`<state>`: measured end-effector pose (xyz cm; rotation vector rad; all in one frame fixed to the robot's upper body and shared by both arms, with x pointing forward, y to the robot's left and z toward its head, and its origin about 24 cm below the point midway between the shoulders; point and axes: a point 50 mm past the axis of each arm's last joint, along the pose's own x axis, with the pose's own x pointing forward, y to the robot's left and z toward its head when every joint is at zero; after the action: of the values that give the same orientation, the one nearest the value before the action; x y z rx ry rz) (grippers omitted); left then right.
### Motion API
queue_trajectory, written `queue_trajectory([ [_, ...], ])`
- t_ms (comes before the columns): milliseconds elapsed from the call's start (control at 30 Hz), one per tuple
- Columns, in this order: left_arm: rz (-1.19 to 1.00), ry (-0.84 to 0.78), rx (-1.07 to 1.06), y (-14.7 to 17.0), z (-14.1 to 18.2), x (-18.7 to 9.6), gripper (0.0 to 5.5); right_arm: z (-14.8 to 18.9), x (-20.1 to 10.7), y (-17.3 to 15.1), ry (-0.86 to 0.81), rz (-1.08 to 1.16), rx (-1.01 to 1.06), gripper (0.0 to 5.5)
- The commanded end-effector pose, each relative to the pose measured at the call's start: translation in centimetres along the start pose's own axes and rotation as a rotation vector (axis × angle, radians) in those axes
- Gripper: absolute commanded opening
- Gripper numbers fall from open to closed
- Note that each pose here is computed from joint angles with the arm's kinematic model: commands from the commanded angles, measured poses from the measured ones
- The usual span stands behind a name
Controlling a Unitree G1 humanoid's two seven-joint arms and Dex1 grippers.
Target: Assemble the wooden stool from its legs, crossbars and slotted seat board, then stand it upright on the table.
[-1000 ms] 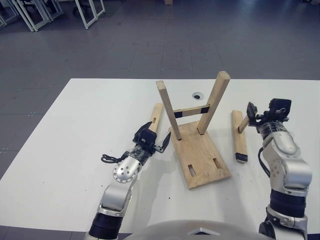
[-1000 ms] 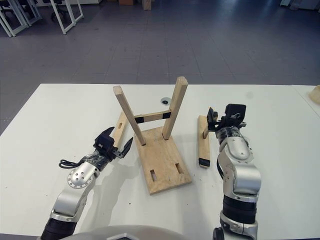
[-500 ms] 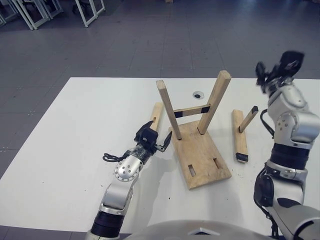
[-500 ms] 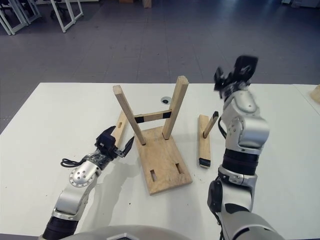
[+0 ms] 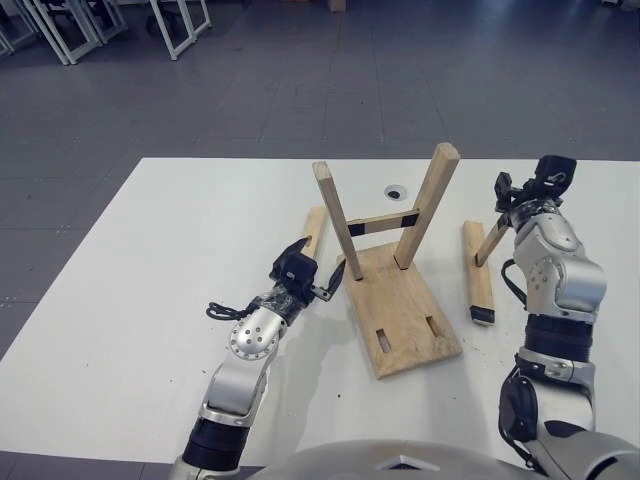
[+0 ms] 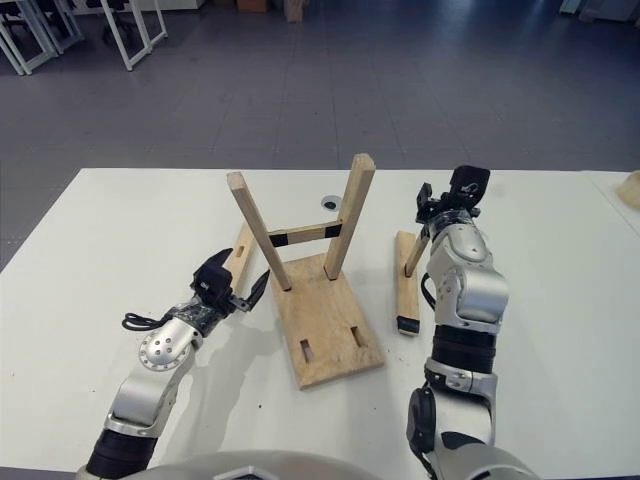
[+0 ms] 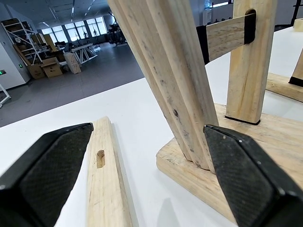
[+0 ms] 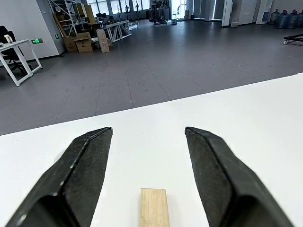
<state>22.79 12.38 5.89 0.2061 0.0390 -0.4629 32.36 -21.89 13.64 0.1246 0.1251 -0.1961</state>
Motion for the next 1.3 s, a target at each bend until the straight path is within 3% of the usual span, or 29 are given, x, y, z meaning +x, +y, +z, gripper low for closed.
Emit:
queue_trajectory([
  [33,0.0,0.009,-0.001,-0.1,-0.1,0.0,4.29,5.2,-1.4,0.2,-0.254,0.006,0.029,2.82],
  [133,0.001,0.011,-0.004,-0.1,-0.2,-0.2,4.29,9.2,-4.1,0.3,-0.426,0.024,0.017,3.17],
  [200,0.006,0.014,-0.005,0.0,-0.3,-0.3,4.29,8.9,-6.1,0.2,-0.408,0.022,0.007,3.49],
  [433,0.032,0.027,-0.012,-0.1,-0.4,-1.0,4.29,-5.3,-14.7,-1.3,0.209,0.03,-0.109,4.65],
  [533,0.022,0.028,-0.009,-0.3,-0.3,-0.8,4.29,-8.2,-15.2,-2.2,0.355,0.029,-0.127,4.65],
  [867,-0.005,0.022,0.006,-0.1,0.0,-0.5,4.29,-13.5,-13.4,-2.9,0.57,0.025,-0.158,4.65],
  [1100,-0.009,0.027,0.001,0.0,-0.2,-0.6,4.29,-13.9,-12.2,-3.7,0.57,0.014,-0.214,3.17],
  [1300,0.025,0.053,-0.034,0.1,-0.8,-0.8,4.29,-13.8,-11.8,-4.4,0.571,0.046,-0.269,2.23],
])
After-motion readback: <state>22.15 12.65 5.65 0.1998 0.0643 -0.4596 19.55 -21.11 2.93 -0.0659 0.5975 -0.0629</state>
